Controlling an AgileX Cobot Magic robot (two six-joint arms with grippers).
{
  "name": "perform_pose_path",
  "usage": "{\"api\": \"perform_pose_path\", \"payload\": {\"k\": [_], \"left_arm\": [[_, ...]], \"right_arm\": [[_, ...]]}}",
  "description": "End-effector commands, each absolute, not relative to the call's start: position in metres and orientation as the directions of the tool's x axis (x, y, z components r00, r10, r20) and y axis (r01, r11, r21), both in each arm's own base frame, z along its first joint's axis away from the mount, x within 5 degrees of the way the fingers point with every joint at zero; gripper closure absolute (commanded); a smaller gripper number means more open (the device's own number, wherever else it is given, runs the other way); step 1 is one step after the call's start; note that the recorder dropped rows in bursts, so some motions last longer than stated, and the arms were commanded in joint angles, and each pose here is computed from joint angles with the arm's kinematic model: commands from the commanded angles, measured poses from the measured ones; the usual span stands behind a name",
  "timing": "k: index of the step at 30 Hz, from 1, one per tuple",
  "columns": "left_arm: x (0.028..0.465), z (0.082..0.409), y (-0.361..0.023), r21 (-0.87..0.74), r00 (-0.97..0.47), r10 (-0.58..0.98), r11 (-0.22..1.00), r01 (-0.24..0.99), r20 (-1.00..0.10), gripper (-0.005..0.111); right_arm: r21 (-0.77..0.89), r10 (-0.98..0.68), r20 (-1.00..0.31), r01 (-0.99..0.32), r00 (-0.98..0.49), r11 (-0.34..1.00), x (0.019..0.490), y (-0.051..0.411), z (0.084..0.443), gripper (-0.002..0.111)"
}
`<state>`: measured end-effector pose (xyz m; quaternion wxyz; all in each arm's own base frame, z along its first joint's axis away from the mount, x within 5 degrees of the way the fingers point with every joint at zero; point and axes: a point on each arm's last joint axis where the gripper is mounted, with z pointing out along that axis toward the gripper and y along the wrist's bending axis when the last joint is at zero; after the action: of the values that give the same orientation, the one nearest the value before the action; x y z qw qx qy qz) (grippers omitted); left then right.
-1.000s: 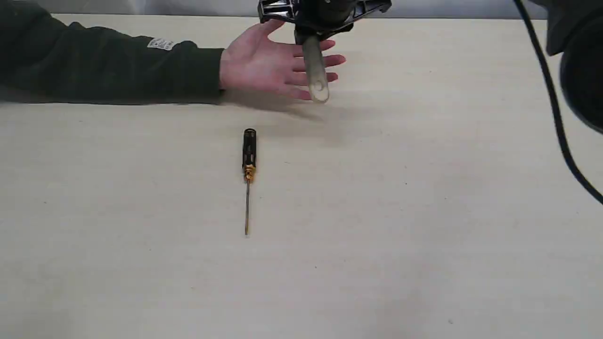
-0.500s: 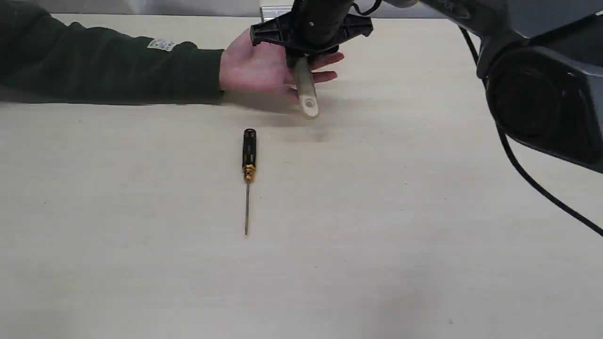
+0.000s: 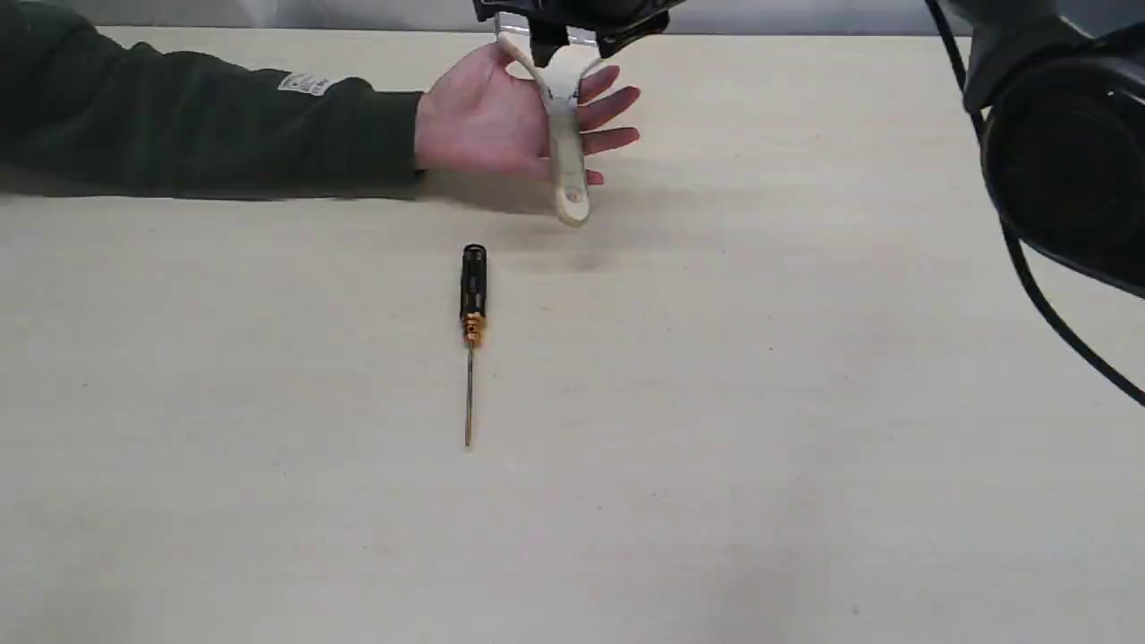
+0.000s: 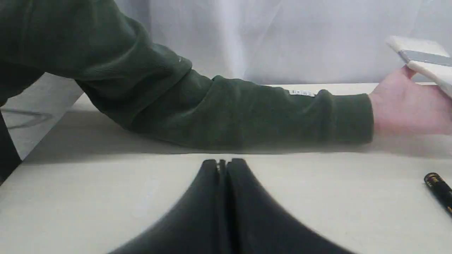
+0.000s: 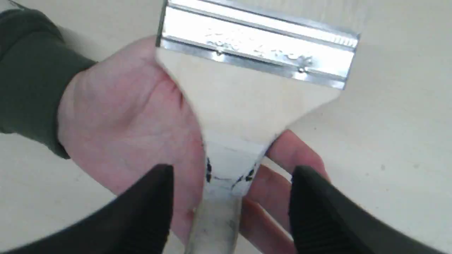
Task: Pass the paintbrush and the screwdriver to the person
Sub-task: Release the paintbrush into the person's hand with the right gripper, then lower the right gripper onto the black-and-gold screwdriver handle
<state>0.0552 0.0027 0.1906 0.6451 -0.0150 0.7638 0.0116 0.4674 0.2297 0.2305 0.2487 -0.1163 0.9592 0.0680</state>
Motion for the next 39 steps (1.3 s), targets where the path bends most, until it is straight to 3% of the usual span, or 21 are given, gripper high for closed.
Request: {"api": "perform_pose_path", "payload": {"k": [1, 8, 19, 28, 39], "left_arm": [[0.055, 0.191, 0.002, -0.004, -0.16, -0.008, 1.0, -0.029, -0.987, 0.107], [0.055, 0.191, 0.002, -0.008, -0.162, -0.012, 1.0, -0.029, -0.987, 0.107], [0.055, 0.19, 0.002, -0.005, -0.162, -0.01, 1.0, -0.029, -0.987, 0.107], [0.055, 0.19, 0.002, -0.005, -0.162, -0.01, 1.0, -0.029, -0.987, 0.107], [0.055, 0.191, 0.002, -0.005, -0.16, -0.01, 1.0, -0.029, -0.987, 0.107]], "right_arm": [[0.071, -0.23, -0.474, -0.298, -0.85, 0.952, 0.46, 0.225, 0.245, 0.057], [0.155, -0.264, -0.44, -0.362, -0.858, 0.919, 0.443, 0.228, 0.257, 0.057], [0.223, -0.333, -0.375, -0.433, -0.865, 0.873, 0.398, 0.216, 0.244, 0.057], [0.327, -0.337, -0.291, -0.424, -0.896, 0.845, 0.362, 0.21, 0.199, 0.057], [0.306, -0.337, -0.373, -0.457, -0.865, 0.835, 0.345, 0.255, 0.163, 0.057]]}}
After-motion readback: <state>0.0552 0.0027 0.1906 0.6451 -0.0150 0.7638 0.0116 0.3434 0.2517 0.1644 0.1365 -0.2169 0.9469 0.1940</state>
